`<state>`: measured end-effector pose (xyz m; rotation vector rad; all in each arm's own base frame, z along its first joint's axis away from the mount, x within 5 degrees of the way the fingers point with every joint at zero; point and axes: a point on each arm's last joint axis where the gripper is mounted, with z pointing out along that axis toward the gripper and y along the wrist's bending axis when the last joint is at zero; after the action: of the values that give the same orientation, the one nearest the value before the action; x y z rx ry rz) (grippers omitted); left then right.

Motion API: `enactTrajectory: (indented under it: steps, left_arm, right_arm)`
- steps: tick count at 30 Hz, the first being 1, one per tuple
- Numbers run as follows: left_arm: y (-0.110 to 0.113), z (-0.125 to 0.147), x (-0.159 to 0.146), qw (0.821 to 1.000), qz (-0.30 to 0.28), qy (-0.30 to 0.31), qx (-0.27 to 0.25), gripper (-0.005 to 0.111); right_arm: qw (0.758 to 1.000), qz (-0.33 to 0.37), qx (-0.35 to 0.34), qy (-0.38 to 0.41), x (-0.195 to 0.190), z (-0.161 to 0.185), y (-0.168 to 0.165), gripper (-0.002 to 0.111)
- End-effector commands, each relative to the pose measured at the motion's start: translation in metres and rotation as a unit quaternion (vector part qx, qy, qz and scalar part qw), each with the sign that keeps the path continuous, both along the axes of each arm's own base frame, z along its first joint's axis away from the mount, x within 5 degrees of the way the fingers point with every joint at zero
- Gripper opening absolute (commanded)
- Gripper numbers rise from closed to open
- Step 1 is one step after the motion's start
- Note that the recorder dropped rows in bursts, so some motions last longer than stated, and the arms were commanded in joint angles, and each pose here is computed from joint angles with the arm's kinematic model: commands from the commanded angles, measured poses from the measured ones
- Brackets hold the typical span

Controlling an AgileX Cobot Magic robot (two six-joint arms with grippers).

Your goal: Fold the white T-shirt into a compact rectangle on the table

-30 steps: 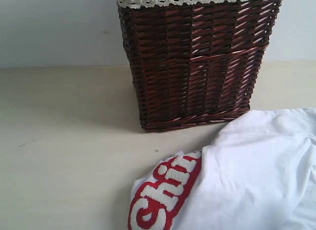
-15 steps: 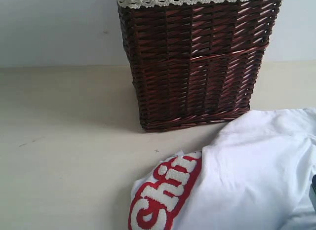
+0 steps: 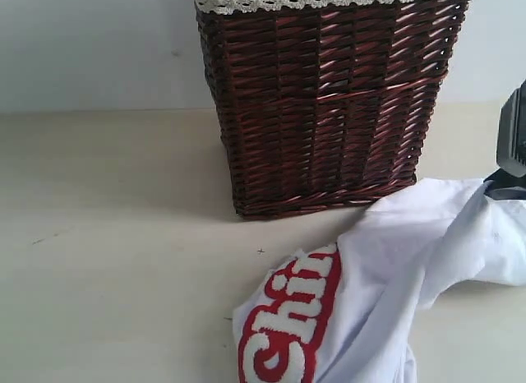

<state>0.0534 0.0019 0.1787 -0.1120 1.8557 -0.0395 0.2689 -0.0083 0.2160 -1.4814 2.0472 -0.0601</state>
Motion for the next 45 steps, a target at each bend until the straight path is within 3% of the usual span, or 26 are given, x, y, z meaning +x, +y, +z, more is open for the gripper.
enactTrajectory:
  steps: [1, 2, 3, 5, 6, 9, 11, 14, 16, 25, 31, 35, 40, 45]
  left_arm:
    - [0.000, 0.003, 0.000, 1.000, -0.002, -0.011, -0.002, 0.000]
    - [0.000, 0.003, 0.000, 1.000, -0.002, -0.011, -0.002, 0.000]
    - [0.000, 0.003, 0.000, 1.000, -0.002, -0.011, -0.002, 0.000]
    - [0.000, 0.003, 0.000, 1.000, -0.002, -0.011, -0.002, 0.000]
    - [0.000, 0.003, 0.000, 1.000, -0.002, -0.011, -0.002, 0.000]
    - [0.000, 0.003, 0.000, 1.000, -0.002, -0.011, -0.002, 0.000]
    - [0.000, 0.003, 0.000, 1.000, -0.002, -0.011, -0.002, 0.000]
    - [0.000, 0.003, 0.000, 1.000, -0.002, -0.011, -0.002, 0.000]
    - [0.000, 0.003, 0.000, 1.000, -0.002, -0.011, -0.002, 0.000]
    - [0.000, 0.003, 0.000, 1.000, -0.002, -0.011, -0.002, 0.000]
    - [0.000, 0.003, 0.000, 1.000, -0.002, -0.011, -0.002, 0.000]
    - [0.000, 0.003, 0.000, 1.000, -0.002, -0.011, -0.002, 0.000]
    - [0.000, 0.003, 0.000, 1.000, -0.002, -0.011, -0.002, 0.000]
    - [0.000, 0.003, 0.000, 1.000, -0.002, -0.011, -0.002, 0.000]
  right_arm:
    - [0.997, -0.067, 0.025, 0.020, 0.019, -0.028, -0.007, 0.005]
    - [0.996, -0.081, 0.028, 0.027, 0.022, -0.034, -0.008, 0.010]
    - [0.994, -0.096, 0.026, 0.036, 0.027, -0.046, -0.010, 0.026]
    - [0.993, -0.103, 0.021, 0.043, 0.029, -0.055, -0.012, 0.045]
    - [0.993, -0.103, 0.021, 0.045, 0.030, -0.055, -0.012, 0.049]
    - [0.995, -0.089, 0.030, 0.011, 0.022, -0.027, -0.008, 0.049]
    - [0.998, -0.042, 0.049, -0.001, 0.003, 0.005, 0.002, 0.049]
    - [0.977, 0.155, 0.028, 0.140, -0.050, 0.015, 0.015, 0.049]
    - [0.961, 0.194, 0.008, 0.198, -0.065, 0.002, 0.012, 0.049]
    - [0.974, 0.163, -0.060, 0.147, -0.064, -0.068, 0.003, 0.049]
    - [0.991, 0.067, -0.071, 0.093, -0.048, -0.079, -0.003, 0.049]
    - [0.996, 0.007, -0.028, 0.081, -0.043, -0.077, 0.000, 0.049]
    - [0.991, -0.068, 0.076, 0.087, -0.039, -0.072, 0.010, 0.049]
    - [0.981, -0.094, 0.130, 0.113, -0.036, -0.079, 0.015, 0.048]
